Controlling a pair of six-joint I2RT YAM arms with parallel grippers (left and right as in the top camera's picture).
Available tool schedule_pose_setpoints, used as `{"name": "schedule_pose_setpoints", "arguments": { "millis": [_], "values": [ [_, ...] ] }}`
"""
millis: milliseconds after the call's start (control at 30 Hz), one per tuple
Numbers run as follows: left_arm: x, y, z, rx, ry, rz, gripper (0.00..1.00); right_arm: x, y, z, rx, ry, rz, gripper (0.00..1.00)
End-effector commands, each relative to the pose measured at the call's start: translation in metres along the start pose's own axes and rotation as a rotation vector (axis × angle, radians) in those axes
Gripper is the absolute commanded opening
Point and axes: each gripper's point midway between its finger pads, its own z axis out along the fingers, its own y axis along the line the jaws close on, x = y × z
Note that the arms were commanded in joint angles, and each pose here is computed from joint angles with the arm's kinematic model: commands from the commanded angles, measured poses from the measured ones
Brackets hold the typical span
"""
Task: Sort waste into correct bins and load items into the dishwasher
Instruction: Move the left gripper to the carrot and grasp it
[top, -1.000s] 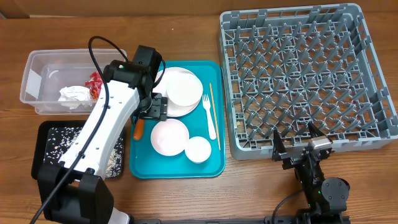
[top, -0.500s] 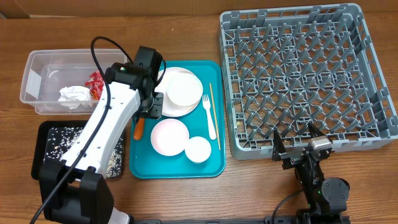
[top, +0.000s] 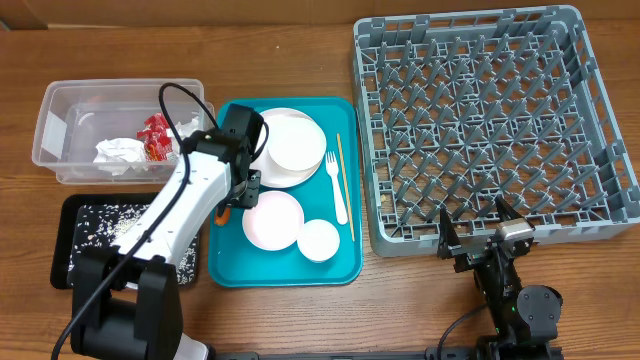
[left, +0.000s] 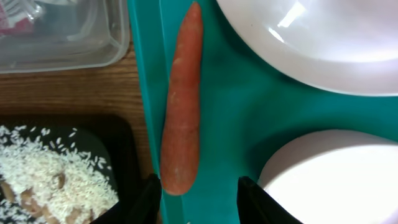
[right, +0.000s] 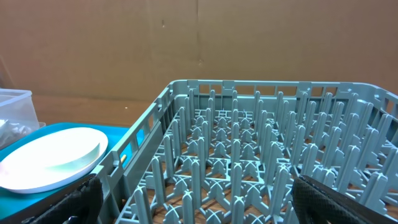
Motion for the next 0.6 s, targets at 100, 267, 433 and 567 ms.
{"name": "schedule_pose_setpoints", "arguments": {
  "millis": [100,267,433,567],
  "values": [
    [0.001,0.008,0.016,-0.024,-0.021,-0.017,0.44,0.002,-0.003,0.0,0.014,-0.003,-0.004,1.0],
    [0.001,0.013,0.026,-0.028,-0.039,-0.038,0.43,0.002,-0.003,0.0,0.014,-0.003,-0.004,1.0],
    [-0.002,0.02,0.034,-0.028,-0.057,-0.067,0.44,0.002,-0.003,0.0,0.014,-0.003,-0.004,1.0],
    [-0.005,0.021,0.039,-0.011,-0.079,-0.086,0.5,0.002,-0.003,0.0,0.014,-0.003,-0.004,1.0]
  ]
}}
